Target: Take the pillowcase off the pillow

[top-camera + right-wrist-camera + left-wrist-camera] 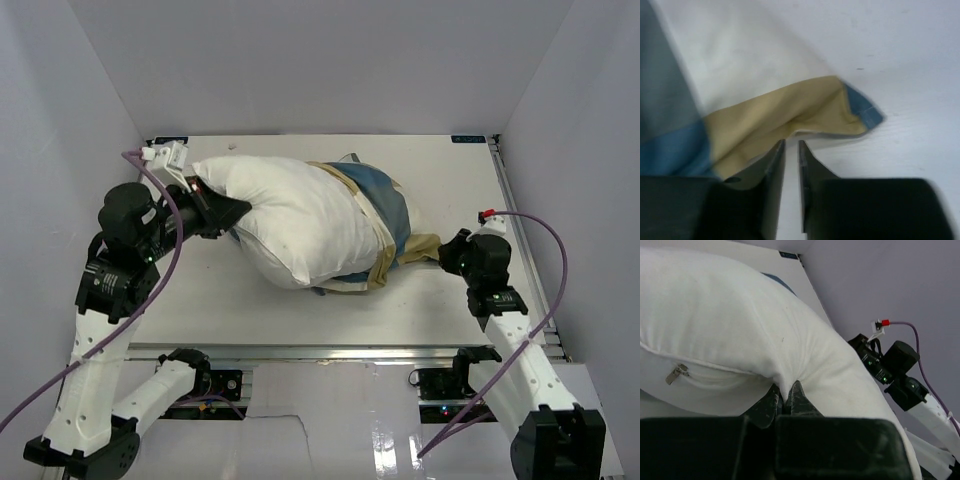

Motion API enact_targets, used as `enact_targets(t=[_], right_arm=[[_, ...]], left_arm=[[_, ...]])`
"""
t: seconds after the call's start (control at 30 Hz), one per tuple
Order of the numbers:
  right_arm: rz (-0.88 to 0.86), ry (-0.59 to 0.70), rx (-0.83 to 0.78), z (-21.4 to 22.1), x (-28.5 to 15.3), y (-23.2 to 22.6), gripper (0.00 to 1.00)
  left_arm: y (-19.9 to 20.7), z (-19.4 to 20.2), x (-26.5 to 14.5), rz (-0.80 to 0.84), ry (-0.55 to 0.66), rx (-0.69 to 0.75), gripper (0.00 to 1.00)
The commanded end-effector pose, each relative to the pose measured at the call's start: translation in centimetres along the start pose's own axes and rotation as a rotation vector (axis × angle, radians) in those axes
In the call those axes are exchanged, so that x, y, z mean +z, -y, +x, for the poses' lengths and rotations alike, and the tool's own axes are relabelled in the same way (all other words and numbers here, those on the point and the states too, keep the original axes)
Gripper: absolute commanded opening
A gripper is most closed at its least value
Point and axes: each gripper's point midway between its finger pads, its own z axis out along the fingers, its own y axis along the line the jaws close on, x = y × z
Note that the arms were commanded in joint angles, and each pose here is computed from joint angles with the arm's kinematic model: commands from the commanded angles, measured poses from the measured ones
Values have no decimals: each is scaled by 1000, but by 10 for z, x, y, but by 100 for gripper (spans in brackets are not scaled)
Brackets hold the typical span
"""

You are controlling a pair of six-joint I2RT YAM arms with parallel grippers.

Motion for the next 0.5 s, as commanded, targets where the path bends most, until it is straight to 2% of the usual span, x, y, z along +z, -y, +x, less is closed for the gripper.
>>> enact_targets(t=[0.0, 0.03, 0.1, 0.2, 0.47], right_arm=[[-358, 78, -95, -37, -42, -69, 33], [-462, 134, -112, -49, -55, -88, 59], [-666, 157, -146, -55, -85, -123, 74], [-767, 150, -180, -62, -101, -148, 80], [-650, 53, -239, -55, -51, -150, 84]], left_arm=[[18, 26, 1, 183, -41, -2, 0], [13, 33, 3, 179, -51, -10, 0], [-2, 50, 10, 159, -72, -24, 0], [-12, 64, 15, 151, -83, -39, 0], [-10, 64, 16, 166, -84, -48, 0]])
